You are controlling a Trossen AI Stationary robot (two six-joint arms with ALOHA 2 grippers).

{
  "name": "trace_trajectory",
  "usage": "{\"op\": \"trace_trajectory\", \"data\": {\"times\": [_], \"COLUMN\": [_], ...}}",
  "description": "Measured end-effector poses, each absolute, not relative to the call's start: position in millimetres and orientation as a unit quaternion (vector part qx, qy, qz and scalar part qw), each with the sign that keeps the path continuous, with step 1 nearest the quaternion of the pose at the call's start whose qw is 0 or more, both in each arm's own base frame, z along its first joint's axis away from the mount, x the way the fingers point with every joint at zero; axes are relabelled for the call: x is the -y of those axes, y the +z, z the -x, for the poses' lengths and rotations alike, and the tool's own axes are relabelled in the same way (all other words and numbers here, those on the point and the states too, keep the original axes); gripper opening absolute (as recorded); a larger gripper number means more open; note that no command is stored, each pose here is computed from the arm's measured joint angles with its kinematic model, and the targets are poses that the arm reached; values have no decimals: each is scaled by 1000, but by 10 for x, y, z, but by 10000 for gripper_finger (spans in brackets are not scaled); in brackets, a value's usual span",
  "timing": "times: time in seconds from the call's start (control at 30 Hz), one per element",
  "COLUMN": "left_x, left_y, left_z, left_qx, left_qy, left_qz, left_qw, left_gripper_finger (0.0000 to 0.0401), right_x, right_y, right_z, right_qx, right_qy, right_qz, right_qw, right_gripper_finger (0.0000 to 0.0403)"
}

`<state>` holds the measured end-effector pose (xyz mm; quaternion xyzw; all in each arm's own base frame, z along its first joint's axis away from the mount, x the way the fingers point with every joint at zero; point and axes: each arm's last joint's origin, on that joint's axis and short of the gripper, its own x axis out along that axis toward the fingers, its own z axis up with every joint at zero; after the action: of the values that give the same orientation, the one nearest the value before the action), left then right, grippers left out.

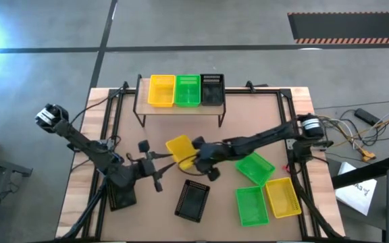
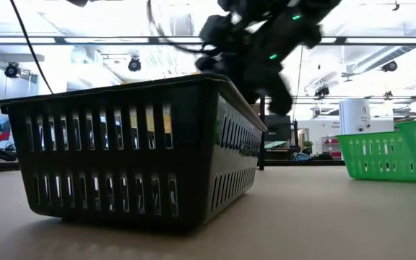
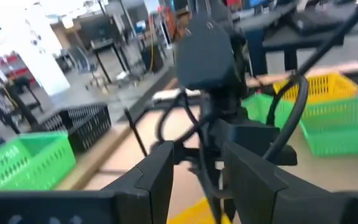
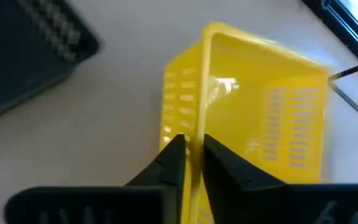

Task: Stack baskets on shelf by color
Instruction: Stack the top yellow basket on the other yellow basket on the shelf

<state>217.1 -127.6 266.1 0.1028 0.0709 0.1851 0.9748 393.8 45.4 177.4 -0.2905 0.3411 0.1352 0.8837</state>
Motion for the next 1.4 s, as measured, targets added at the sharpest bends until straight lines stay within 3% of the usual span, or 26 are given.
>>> {"op": "trace_trajectory", "data": {"times": [0.17, 0.3, 0.6, 0.73, 0.83, 1.03, 1.17, 1.4], "left_x": [1263, 1254, 1173, 1124, 1089, 919, 806, 723], "left_y": [2564, 2519, 2429, 2345, 2412, 2637, 2481, 2076], "left_z": [-2154, -2144, -2441, -2706, -2868, -3165, -3329, -3471], "left_qx": [-85, -85, -77, -144, -193, -306, -362, -412], "left_qy": [187, 189, 229, 253, 265, 173, 110, 164], "left_qz": [-89, -74, -58, -129, -129, 9, 118, 145], "left_qw": [975, 976, 969, 948, 936, 936, 918, 885], "left_gripper_finger": [125, 125, 125, 125, 125, 150, 194, 231], "right_x": [-343, -268, -443, -512, -503, -430, -414, -398], "right_y": [1854, 1905, 1935, 1941, 1923, 1774, 1657, 1540], "right_z": [-4090, -3844, -2681, -2277, -2056, -1821, -1766, -1715], "right_qx": [-328, -344, -340, -308, -285, -241, -196, -170], "right_qy": [120, 105, 24, -36, -69, -93, -87, -84], "right_qz": [283, 224, 116, 116, 99, 63, 61, 62], "right_qw": [893, 906, 933, 944, 951, 964, 975, 980], "right_gripper_finger": [110, 135, 124, 123, 122, 122, 121, 119]}}
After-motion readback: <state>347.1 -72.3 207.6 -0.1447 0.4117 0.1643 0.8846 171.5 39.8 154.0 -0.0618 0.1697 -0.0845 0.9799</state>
